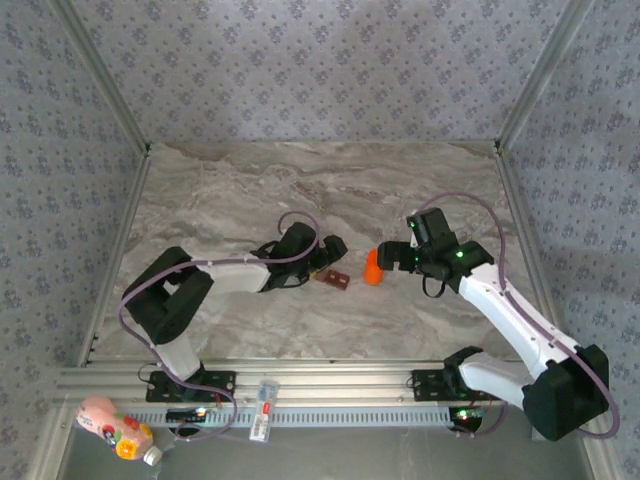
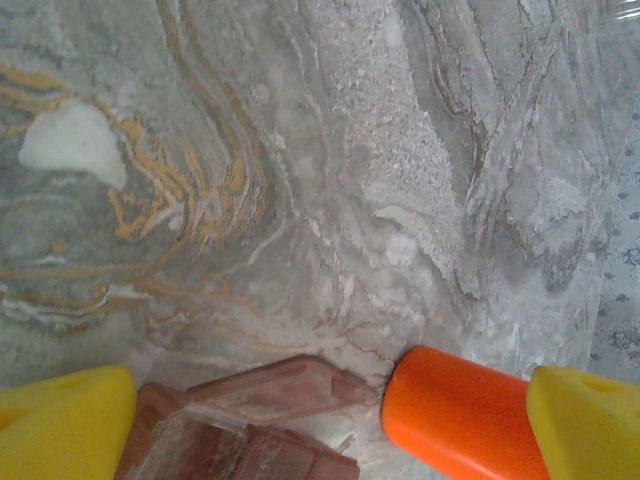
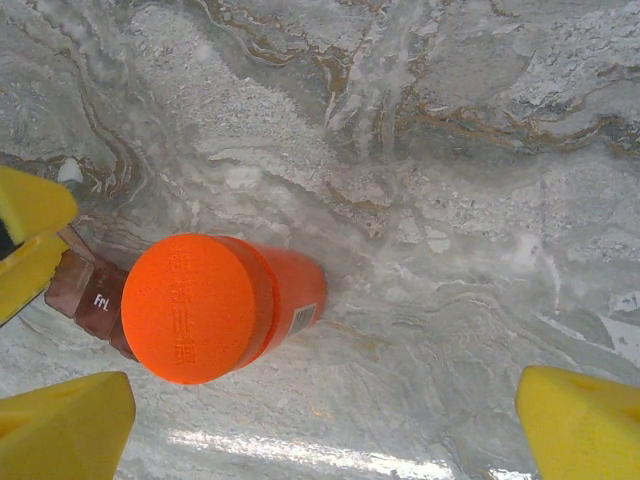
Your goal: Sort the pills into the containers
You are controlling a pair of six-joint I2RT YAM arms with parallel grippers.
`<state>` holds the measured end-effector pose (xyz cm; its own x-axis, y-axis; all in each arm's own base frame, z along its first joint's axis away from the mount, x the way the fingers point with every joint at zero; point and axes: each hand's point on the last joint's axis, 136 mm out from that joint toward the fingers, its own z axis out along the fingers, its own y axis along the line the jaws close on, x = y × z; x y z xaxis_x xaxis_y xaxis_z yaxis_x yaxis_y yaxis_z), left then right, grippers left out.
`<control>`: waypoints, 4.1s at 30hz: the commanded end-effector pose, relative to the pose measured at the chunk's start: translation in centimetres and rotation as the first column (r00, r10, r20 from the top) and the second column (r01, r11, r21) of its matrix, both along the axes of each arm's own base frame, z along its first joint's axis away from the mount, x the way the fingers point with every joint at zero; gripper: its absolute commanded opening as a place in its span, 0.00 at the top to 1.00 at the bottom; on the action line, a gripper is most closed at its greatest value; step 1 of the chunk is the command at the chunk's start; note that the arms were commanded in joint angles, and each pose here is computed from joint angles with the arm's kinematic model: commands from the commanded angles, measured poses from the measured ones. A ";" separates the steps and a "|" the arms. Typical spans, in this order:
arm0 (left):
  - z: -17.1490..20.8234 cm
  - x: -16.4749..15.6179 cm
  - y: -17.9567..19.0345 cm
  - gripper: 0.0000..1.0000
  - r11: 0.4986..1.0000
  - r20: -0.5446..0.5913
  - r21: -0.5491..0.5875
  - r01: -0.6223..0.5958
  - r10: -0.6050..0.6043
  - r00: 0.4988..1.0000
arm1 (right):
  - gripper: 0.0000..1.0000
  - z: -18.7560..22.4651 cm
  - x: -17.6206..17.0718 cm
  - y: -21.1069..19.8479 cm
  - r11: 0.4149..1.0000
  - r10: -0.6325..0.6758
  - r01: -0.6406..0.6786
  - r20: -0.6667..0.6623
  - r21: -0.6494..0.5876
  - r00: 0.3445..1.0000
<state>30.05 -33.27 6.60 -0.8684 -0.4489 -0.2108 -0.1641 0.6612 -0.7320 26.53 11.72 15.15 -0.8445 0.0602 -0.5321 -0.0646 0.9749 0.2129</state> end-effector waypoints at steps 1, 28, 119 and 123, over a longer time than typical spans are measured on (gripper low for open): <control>1.3 -0.1 0.0 0.00 0.998 0.023 -0.052 -0.040 0.041 0.999 | 0.00 0.3 -0.2 0.0 0.999 0.004 -0.004 0.018 0.037 1.000; 2.9 -3.8 5.4 0.00 0.976 0.059 -0.025 -0.215 0.216 0.975 | 0.07 -0.9 2.5 1.4 0.998 0.058 -0.056 -0.051 0.033 0.997; 18.7 1.9 5.3 0.07 0.765 0.725 0.593 0.249 -0.643 0.249 | 0.77 14.7 9.4 16.4 0.813 0.500 -0.486 0.043 0.320 0.865; 19.2 1.9 3.2 0.07 0.760 0.738 0.595 0.262 -0.645 0.196 | 0.77 14.2 8.4 16.1 0.802 0.515 -0.494 0.031 0.334 0.857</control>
<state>31.73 -28.20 22.51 -0.2180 0.2417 -0.9455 0.7954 0.6054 -0.0286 36.62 28.10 28.33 -0.8413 -0.2036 -0.5007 -0.4756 0.7190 0.5068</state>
